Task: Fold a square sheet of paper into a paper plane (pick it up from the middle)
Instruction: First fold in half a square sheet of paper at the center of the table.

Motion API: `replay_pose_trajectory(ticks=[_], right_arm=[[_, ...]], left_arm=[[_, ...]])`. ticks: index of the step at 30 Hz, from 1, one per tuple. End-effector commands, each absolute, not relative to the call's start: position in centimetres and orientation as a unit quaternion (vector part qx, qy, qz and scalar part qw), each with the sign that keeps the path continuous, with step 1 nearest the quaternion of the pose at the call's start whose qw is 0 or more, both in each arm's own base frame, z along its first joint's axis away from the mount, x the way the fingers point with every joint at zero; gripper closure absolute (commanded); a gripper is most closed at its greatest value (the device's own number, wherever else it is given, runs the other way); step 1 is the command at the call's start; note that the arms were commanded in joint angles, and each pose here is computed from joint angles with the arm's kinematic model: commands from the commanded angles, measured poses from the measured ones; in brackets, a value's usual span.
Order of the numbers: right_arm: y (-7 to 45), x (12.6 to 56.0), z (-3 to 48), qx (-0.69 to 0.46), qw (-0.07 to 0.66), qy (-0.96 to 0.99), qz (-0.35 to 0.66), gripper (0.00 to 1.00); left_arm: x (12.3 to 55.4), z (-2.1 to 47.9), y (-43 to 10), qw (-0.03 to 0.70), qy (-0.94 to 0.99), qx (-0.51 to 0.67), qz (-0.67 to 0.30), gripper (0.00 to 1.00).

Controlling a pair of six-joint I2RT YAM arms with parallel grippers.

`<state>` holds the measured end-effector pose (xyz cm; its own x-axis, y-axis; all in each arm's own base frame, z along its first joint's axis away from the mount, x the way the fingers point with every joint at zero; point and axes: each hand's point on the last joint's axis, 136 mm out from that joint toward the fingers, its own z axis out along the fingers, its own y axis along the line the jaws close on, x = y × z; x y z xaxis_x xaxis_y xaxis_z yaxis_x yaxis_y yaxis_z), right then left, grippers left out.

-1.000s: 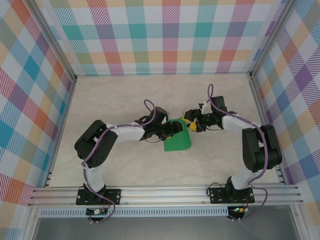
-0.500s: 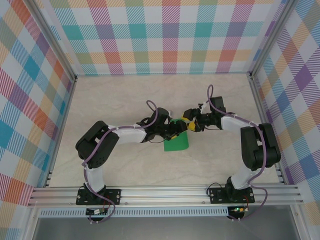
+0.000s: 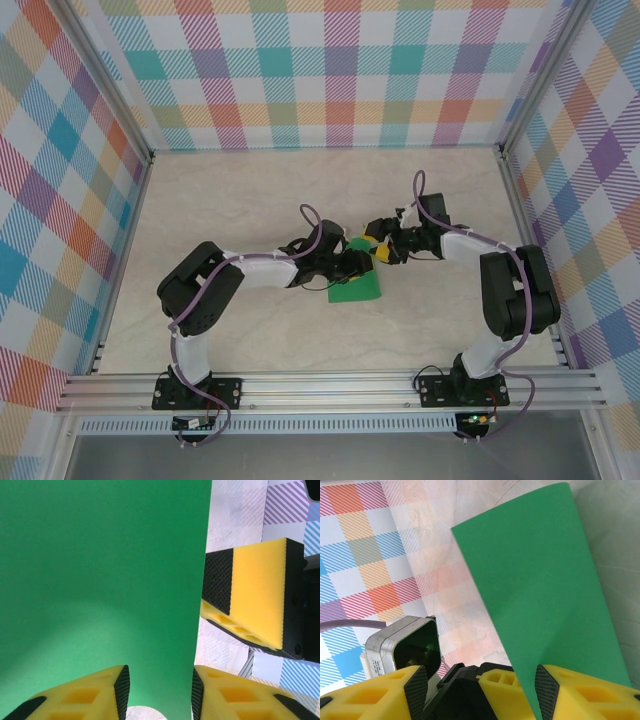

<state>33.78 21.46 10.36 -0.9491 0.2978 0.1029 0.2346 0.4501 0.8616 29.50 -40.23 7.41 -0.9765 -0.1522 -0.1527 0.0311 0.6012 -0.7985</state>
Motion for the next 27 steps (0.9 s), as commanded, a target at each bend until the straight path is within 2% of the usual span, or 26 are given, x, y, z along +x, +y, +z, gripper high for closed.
replay_pose_trajectory(ticks=[1,8,12,23,27], right_arm=[[21.7,33.3,9.8,0.156,0.021,0.851,0.5,0.39],[21.6,33.3,9.7,0.15,0.02,0.857,0.492,0.39],[21.2,33.4,10.1,0.143,0.032,0.868,0.475,0.39],[19.2,32.5,10.8,0.102,0.073,0.905,0.406,0.33],[19.4,32.1,10.6,0.08,0.066,0.907,0.408,0.37]], left_arm=[[29.7,7.9,-40.8,0.113,0.889,-0.021,-0.443,0.67],[29.8,7.9,-40.0,0.124,0.899,-0.019,-0.42,0.83],[30.1,7.9,-39.2,0.129,0.902,-0.027,-0.411,1.0],[30.6,8.0,-34.6,0.111,0.903,-0.046,-0.412,1.0],[30.4,7.1,-33.3,0.098,0.908,-0.055,-0.404,1.0]])
